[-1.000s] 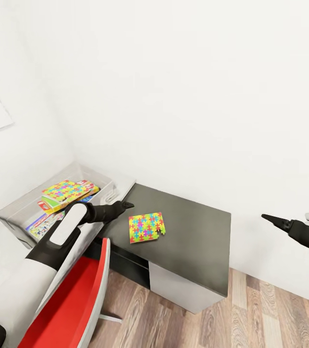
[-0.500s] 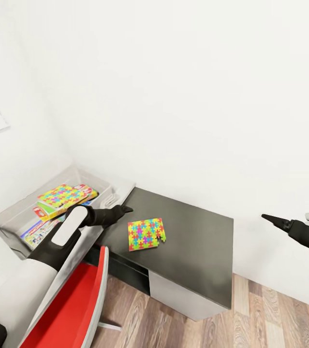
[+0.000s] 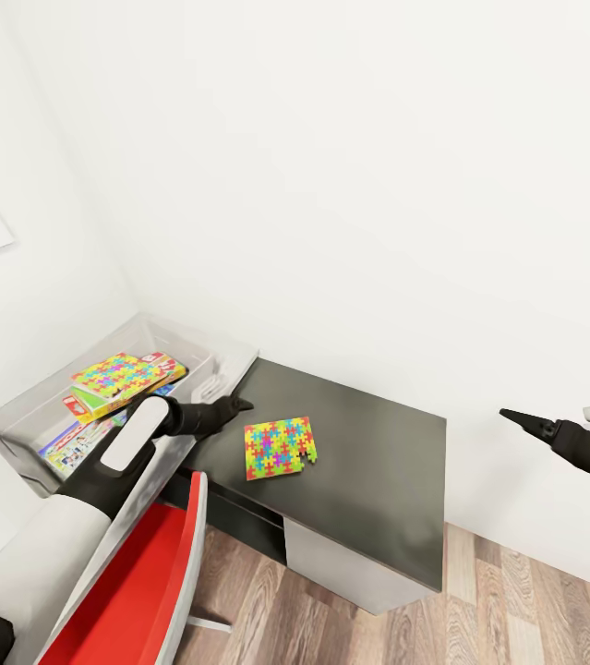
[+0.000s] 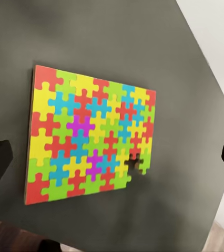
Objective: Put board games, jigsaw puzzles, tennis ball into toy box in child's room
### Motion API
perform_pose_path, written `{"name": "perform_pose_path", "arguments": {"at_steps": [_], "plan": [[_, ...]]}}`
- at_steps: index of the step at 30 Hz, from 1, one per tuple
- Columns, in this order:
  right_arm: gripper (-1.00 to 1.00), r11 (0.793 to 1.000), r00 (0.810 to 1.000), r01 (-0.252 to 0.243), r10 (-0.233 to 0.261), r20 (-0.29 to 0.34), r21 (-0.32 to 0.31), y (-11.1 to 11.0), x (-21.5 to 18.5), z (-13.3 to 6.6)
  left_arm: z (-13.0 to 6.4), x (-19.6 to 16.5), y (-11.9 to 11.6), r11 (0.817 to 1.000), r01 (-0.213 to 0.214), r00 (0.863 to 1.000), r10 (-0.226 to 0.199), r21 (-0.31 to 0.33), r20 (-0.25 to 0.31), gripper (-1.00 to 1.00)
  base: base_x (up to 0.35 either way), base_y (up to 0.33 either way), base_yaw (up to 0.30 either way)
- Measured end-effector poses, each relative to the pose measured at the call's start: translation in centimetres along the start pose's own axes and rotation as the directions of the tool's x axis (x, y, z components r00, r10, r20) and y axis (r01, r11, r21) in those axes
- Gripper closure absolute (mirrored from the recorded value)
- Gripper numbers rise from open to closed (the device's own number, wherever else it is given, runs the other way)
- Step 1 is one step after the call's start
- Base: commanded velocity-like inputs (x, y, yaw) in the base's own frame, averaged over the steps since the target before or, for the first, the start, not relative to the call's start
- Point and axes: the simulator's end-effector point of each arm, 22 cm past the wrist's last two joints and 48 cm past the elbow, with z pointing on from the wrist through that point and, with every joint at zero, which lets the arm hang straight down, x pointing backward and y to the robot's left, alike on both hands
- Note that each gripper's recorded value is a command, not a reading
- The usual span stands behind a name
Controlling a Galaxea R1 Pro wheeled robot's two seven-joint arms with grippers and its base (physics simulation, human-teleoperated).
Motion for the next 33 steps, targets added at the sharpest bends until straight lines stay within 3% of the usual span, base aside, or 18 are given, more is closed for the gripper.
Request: {"name": "perform_pose_path", "arguments": {"at_steps": [7, 15, 33], "plan": [[-1.00, 1.000, 1.000, 0.000, 0.000, 0.000, 0.000, 0.0, 0.0, 0.0, 0.6, 0.7, 1.3, 0.999, 0.019, 1.000, -0.020, -0.026, -0.020, -1.00, 0.128, 0.000, 0.000], [-1.00, 1.000, 1.000, 0.000, 0.000, -0.002, -0.002, 0.1, 0.1, 0.0, 1.2, 1.5, 1.3, 0.999, 0.028, 0.999, -0.029, -0.030, -0.037, -1.00, 0.045, 0.000, 0.000], [-1.00, 1.000, 1.000, 0.001, -0.001, -0.001, -0.002, 0.1, 0.0, 0.0, 3.4, 3.8, 3.5, 0.991, 0.093, 0.990, -0.103, -0.094, -0.098, -1.00, 0.004, 0.000, 0.000]]}}
